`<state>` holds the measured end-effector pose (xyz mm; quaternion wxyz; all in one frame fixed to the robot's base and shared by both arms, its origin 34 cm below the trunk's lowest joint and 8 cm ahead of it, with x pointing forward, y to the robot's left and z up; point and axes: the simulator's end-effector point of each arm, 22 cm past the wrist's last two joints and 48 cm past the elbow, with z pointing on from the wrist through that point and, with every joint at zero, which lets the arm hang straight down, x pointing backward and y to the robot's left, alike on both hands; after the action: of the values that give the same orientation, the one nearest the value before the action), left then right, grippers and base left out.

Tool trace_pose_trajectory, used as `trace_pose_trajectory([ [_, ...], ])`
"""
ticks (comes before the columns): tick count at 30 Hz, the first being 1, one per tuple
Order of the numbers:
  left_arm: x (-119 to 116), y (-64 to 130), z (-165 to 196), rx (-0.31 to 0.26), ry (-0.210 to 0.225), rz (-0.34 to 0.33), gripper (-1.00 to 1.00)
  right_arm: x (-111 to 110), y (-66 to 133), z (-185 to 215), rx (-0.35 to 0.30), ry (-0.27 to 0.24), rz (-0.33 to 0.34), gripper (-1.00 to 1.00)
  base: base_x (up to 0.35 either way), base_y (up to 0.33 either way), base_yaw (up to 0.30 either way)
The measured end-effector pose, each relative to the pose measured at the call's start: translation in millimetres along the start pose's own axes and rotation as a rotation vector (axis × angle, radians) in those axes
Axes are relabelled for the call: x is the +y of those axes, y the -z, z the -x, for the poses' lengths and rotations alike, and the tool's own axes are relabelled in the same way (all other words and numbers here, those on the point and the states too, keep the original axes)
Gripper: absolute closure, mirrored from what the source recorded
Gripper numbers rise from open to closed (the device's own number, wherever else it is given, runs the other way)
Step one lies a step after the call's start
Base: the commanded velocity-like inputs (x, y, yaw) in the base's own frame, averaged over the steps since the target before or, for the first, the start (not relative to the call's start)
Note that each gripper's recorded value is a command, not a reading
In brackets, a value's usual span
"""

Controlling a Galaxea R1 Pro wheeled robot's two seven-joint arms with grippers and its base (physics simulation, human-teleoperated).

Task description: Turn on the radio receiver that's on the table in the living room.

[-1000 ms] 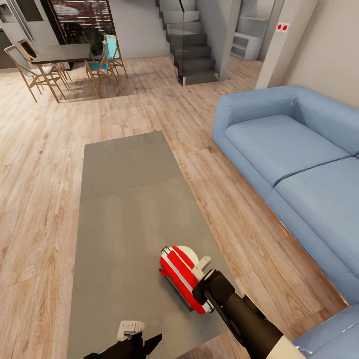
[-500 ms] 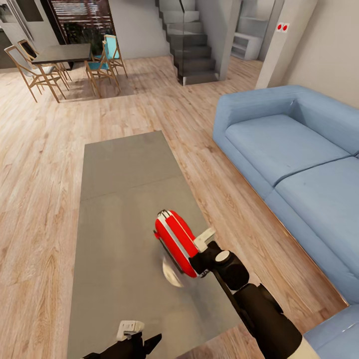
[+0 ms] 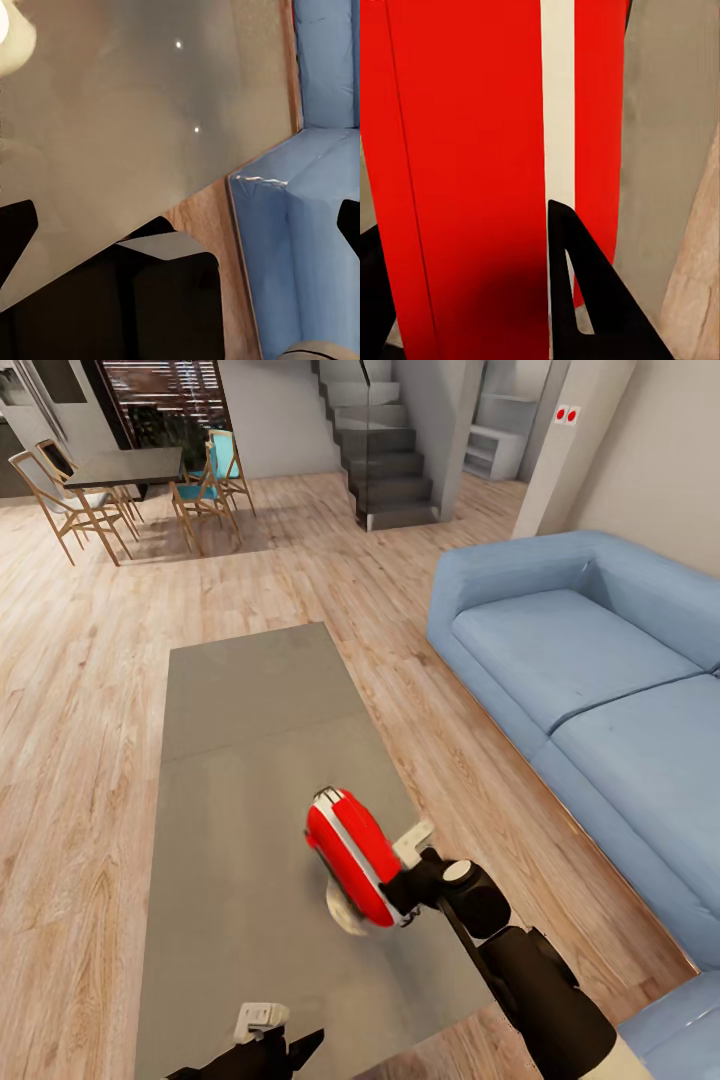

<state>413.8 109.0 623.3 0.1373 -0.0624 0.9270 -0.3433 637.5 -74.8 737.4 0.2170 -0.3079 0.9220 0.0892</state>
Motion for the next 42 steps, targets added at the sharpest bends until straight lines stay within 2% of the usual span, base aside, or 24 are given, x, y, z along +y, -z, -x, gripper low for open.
trace_pose_trajectory([
  [3,0,0.0,0,0.0,0.0,-0.001,-1.0,8,1.1,-21,0.039,0.023,0.099,1.0,0.0,0.0,0.0],
  [5,0,0.0,0,0.001,0.0,-0.001,-1.0,13,6.0,-39,0.071,0.029,0.195,1.0,0.0,0.0,0.0],
  [8,0,0.0,0,0.001,0.0,-0.001,-1.0,7,10.5,-46,0.089,0.054,0.224,1.0,0.0,0.0,0.0],
  [12,-1,0.0,0,0.002,-0.002,-0.001,-1.0,7,19.7,-56,0.111,0.052,0.305,1.0,0.0,0.0,0.0],
  [18,-1,0.0,0,0.002,-0.002,-0.002,-1.0,-8,26.3,-56,0.106,0.03,0.317,1.0,0.0,0.0,0.0],
  [28,-1,-0.1,0,0.002,-0.001,-0.002,-1.0,-13,27.6,-57,0.107,0.022,0.313,1.0,0.0,0.0,0.0],
  [32,-1,-0.1,0,0.002,-0.001,-0.002,-1.0,-18,26.6,-57,0.107,0.024,0.294,1.0,0.0,0.0,0.0],
  [34,-1,-0.1,0,0.002,-0.001,-0.002,-1.0,-24,24.9,-56,0.105,0.025,0.263,1.0,0.0,0.0,0.0],
  [36,-1,-0.1,-1,0.002,-0.001,-0.002,-1.0,-41,21.1,-56,0.106,0.037,0.184,1.0,0.0,0.0,0.0],
  [37,-1,-0.1,0,0.001,-0.001,-0.002,-1.0,-60,17.9,-53,0.102,0.037,0.092,1.0,0.0,0.0,0.0],
  [38,-1,-0.1,0,0.001,-0.001,-0.002,-1.0,-85,17.2,-55,0.112,0.072,-0.02,1.0,0.0,0.0,0.0],
  [39,-1,-0.1,0,0.001,-0.001,-0.002,-1.0,-103,18.2,-54,0.113,0.094,-0.105,1.0,0.0,0.0,0.0],
  [40,-1,-0.1,0,0.001,-0.001,-0.002,-1.0,-106,18.6,-53,0.112,0.094,-0.118,1.0,0.0,0.0,0.0],
  [42,0,-0.1,0,0.0,0.0,-0.002,-1.0,-96,17.0,-52,0.103,0.052,-0.081,1.0,0.0,0.0,0.0],
])
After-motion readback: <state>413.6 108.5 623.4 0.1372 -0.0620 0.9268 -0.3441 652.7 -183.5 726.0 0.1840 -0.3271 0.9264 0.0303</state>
